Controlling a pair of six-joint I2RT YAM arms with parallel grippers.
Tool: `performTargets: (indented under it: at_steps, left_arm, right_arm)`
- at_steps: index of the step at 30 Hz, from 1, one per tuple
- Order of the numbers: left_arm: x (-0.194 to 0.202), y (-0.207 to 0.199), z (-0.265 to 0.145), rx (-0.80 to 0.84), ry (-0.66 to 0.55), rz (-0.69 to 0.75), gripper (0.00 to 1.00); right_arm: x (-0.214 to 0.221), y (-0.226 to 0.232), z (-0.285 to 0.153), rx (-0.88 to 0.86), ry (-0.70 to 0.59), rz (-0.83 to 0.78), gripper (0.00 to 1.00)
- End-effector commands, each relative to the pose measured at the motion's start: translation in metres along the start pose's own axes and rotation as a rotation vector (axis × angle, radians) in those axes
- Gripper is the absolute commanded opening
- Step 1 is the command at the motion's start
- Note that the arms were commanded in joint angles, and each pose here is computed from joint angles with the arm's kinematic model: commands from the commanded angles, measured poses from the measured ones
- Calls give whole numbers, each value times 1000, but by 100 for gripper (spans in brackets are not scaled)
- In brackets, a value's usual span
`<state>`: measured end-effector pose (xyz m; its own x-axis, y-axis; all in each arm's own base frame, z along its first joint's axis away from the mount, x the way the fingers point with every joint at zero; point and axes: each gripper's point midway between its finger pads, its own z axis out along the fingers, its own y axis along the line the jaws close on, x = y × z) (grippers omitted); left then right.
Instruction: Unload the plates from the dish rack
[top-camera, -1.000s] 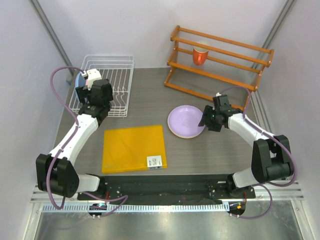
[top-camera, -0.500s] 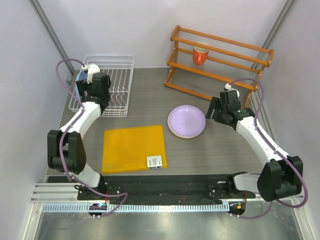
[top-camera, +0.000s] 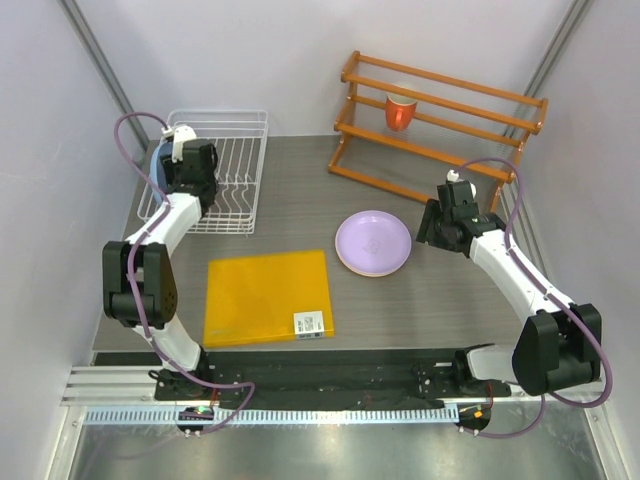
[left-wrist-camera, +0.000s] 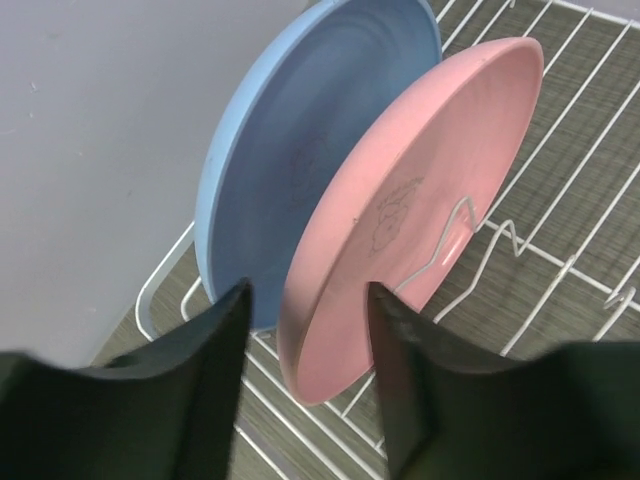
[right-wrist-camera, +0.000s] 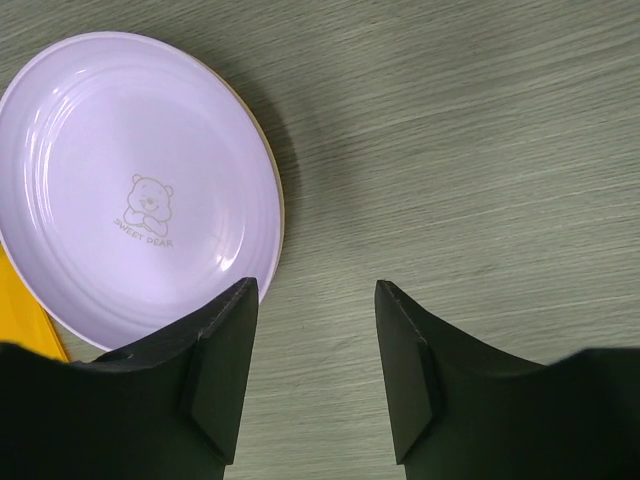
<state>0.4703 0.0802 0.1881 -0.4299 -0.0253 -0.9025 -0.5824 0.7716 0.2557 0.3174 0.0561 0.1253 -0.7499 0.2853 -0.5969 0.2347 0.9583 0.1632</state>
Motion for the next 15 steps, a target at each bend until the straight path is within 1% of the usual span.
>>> performTargets:
  at_steps: [1,2,4,5,7,11,14,15]
  left_arm:
    - [-30,3,-3,8,-69,-78,41]
    - [-25,3,-4,11,-51,-63,32]
    - [-26,4,-5,17,-50,-64,18]
    - [-27,4,-7,20,-45,-65,8]
    - [-28,4,-8,27,-40,-65,0]
    - [-31,7,-14,26,-45,-74,0]
    - [-40,13,-20,-22,-73,-61,0]
    - [-43,19,-22,-65,-84,-38,0]
  right_arm:
    - [-14,0,-7,-1,-46,-7,54]
    - [-14,-1,-7,0,-44,-4,54]
    - [-12,-2,-7,2,-42,-5,54]
    - [-12,-1,-7,-1,-44,-4,54]
    - [-11,-2,-8,-2,-42,-4,54]
    - [-8,-3,-8,2,-40,-3,54]
    - [-8,-3,-9,-2,-43,-1,54]
    - [-8,-3,-10,-2,-46,-1,55]
